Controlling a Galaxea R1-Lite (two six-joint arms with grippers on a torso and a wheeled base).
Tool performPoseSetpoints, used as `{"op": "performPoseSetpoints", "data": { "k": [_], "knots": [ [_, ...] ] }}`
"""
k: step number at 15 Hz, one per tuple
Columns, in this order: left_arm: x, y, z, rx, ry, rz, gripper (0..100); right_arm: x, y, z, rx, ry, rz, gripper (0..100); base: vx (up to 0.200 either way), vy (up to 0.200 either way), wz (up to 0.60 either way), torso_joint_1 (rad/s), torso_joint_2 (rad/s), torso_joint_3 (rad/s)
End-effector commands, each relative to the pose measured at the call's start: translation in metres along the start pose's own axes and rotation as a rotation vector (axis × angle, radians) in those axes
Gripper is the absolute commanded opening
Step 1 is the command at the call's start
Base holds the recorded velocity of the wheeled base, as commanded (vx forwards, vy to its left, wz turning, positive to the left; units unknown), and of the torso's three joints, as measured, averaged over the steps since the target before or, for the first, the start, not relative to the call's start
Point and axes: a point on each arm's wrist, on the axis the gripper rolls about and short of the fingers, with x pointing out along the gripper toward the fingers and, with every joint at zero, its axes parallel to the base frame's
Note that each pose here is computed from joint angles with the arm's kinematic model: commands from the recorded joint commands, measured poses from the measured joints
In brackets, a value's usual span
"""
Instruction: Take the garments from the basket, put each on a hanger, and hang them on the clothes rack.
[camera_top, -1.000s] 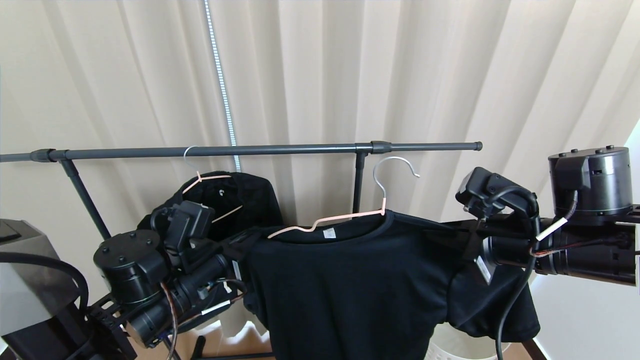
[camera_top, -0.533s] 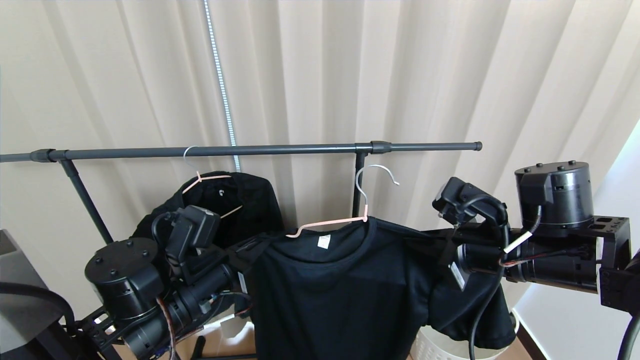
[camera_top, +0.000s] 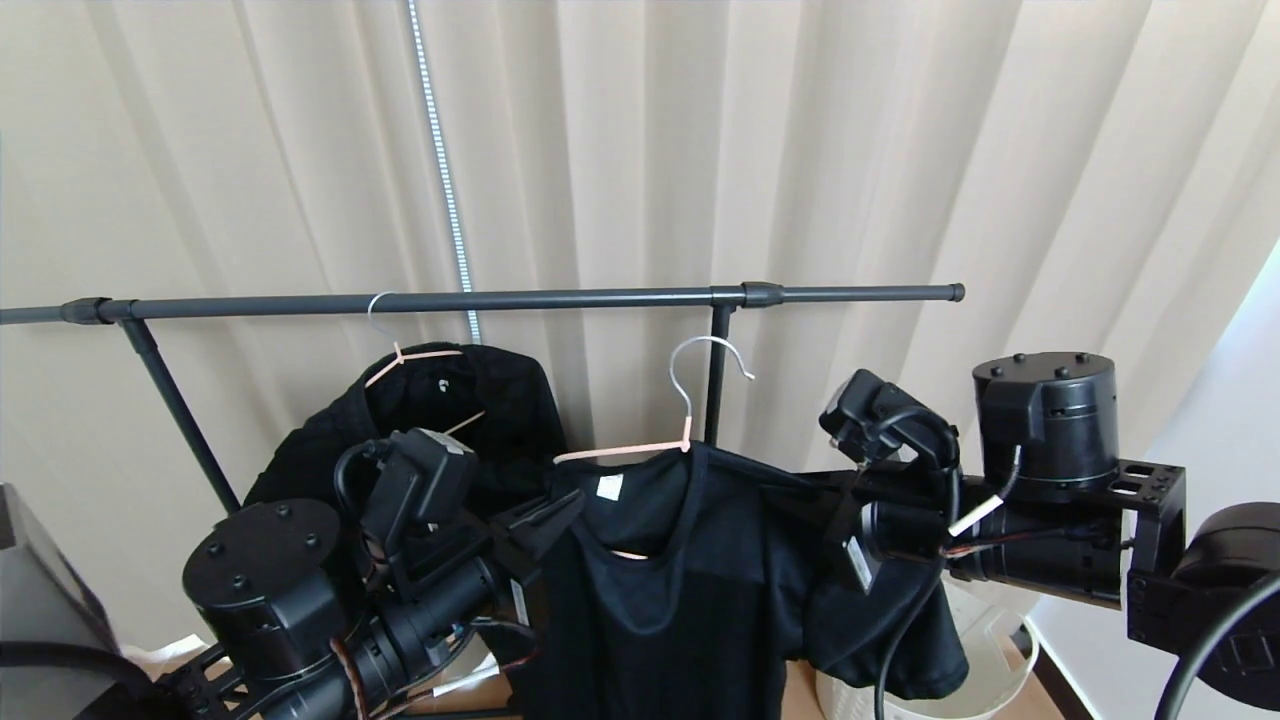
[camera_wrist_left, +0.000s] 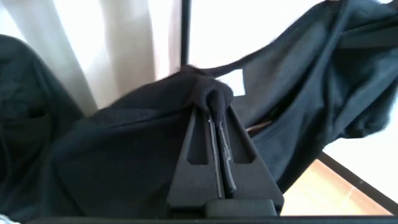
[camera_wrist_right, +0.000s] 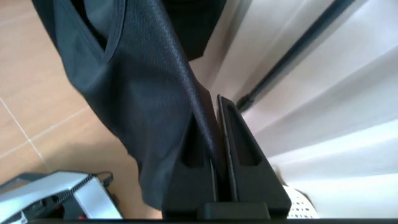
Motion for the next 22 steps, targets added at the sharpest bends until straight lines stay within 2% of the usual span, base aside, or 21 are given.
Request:
{"op": "performPoseSetpoints", "data": {
  "k": [1,6,8,12,15,18,22],
  "knots": [
    [0.002,-0.016,0.001,0.005,-0.012,-0.026,0,0.016,0.007,-0.008,0.041,0.01,0.022,0,0.0,0.0,0.0,0.0,0.0,0.0],
    [0.0,-0.032,0.001,0.003,-0.012,-0.076,0,0.029,0.016,-0.012,0.04,-0.023,0.037,0,0.0,0.0,0.0,0.0,0.0,0.0],
    [-0.001,-0.035,0.004,-0.015,-0.021,-0.088,0,0.03,0.017,-0.013,0.04,-0.026,0.039,0,0.0,0.0,0.0,0.0,0.0,0.0],
    [-0.001,-0.036,0.006,-0.017,-0.031,-0.092,0,0.036,0.022,-0.02,0.036,0.0,0.059,0,0.0,0.0,0.0,0.0,0.0,0.0],
    [-0.002,-0.036,0.005,-0.017,-0.027,-0.092,0,0.044,0.028,-0.023,0.023,-0.029,0.046,0,0.0,0.0,0.0,0.0,0.0,0.0],
    [0.001,-0.034,0.002,-0.017,-0.015,-0.082,0,0.031,0.027,-0.017,0.015,-0.1,0.037,0,0.0,0.0,0.0,0.0,0.0,0.0],
    [0.002,-0.034,-0.002,-0.036,0.003,-0.083,0,0.028,0.026,-0.014,0.015,-0.114,0.032,0,0.0,0.0,0.0,0.0,0.0,0.0]
  ]
}}
